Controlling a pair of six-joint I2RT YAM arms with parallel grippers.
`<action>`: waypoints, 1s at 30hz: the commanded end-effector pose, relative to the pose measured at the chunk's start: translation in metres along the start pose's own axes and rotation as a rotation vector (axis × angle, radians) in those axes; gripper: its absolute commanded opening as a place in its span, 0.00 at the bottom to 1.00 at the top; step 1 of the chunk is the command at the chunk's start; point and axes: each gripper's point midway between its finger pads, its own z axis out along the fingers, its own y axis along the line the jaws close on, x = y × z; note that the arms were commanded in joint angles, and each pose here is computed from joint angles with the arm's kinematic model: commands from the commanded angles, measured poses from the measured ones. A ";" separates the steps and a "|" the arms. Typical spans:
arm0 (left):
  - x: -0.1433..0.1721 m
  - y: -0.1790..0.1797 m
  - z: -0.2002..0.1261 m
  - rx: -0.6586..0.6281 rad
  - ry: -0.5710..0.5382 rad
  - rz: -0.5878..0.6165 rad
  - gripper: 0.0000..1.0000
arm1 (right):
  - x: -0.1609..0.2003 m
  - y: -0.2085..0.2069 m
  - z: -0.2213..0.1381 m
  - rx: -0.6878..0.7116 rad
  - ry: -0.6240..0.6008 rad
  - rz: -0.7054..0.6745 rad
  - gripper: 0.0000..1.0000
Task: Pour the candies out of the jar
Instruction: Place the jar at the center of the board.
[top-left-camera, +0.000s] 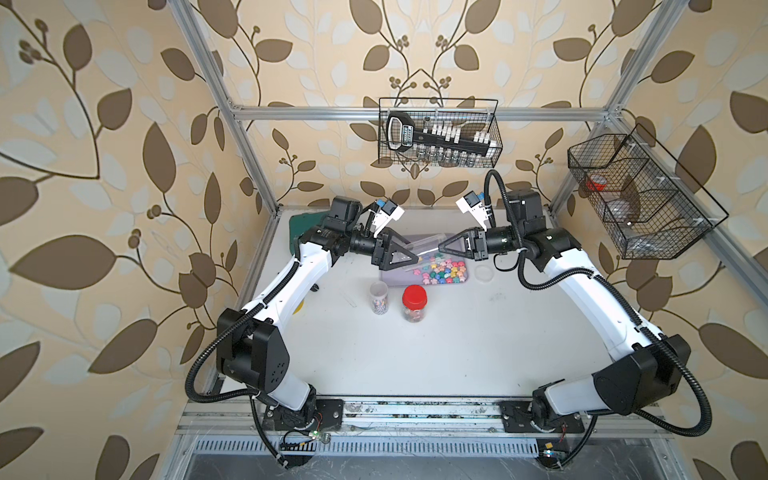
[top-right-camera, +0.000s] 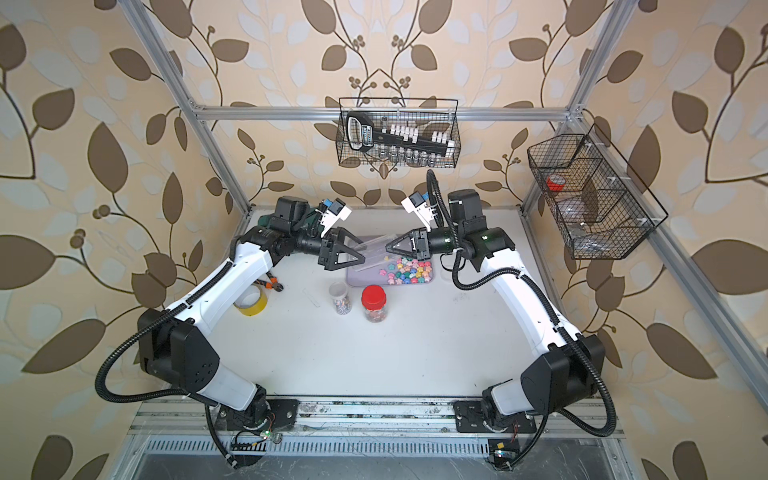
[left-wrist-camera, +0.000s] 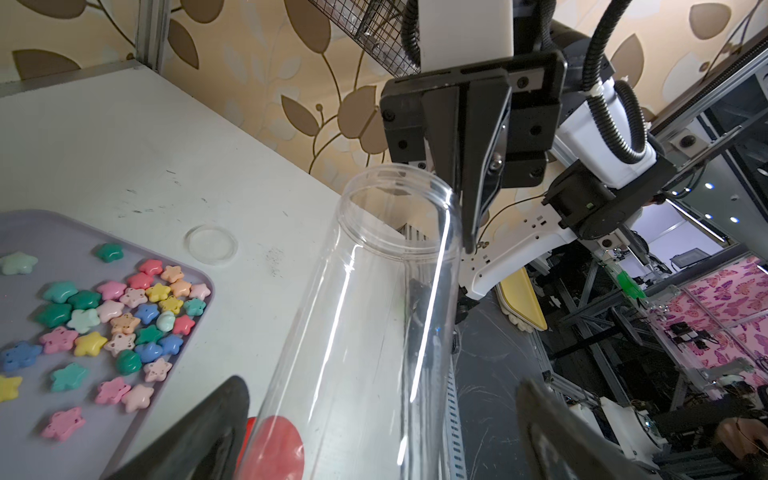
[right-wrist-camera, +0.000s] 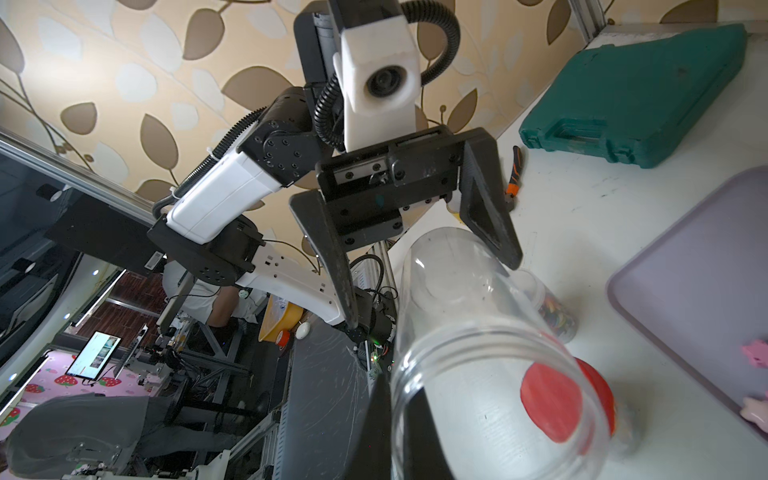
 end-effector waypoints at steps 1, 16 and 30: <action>-0.017 -0.017 -0.011 -0.066 -0.025 0.099 0.99 | -0.002 -0.020 -0.014 0.124 -0.011 0.014 0.00; -0.014 -0.027 -0.050 -0.427 -0.083 0.128 0.99 | 0.003 -0.137 -0.060 0.728 0.118 0.167 0.00; 0.017 -0.026 -0.048 -0.421 -0.036 0.074 0.99 | -0.007 -0.223 -0.075 1.024 0.259 0.229 0.00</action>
